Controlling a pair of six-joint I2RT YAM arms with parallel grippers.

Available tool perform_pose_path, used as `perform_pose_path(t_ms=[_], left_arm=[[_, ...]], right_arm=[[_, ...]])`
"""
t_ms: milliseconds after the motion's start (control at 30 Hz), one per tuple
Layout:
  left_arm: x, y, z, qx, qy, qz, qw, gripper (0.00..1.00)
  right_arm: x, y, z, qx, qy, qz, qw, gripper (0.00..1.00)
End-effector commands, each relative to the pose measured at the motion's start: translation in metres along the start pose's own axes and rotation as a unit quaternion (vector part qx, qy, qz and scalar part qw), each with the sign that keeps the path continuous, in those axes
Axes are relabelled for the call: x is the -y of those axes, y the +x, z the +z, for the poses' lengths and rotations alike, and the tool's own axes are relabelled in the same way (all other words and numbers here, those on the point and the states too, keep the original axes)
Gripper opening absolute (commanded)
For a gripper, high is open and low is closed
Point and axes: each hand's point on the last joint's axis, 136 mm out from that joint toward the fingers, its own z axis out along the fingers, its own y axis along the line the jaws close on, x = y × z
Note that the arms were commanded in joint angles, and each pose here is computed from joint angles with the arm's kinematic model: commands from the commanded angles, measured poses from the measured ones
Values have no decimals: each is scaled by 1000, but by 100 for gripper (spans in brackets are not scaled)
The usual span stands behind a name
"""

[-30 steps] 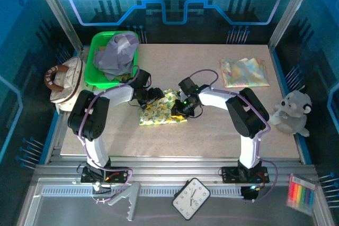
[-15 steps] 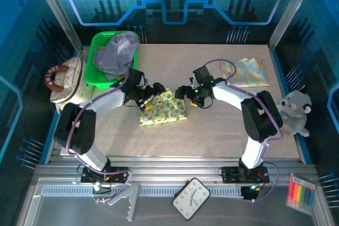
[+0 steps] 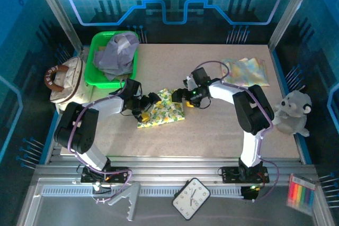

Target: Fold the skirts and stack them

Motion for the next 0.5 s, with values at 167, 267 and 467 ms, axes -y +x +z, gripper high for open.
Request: perform_pose_path(t_ms=[167,267,467], left_arm=[[-49,5,20,-13,-62,-34,997,99],[-51,6,20,-15,-64,-33,997,99],[-52,6,22,-17,-65,-34,997,99]], right_arm=[[-11,4,18,-24,-56,9,998,89],[-14,5,22,-24,-75,19,997,87],[-18,7,29,-29,-109,36,993,78]])
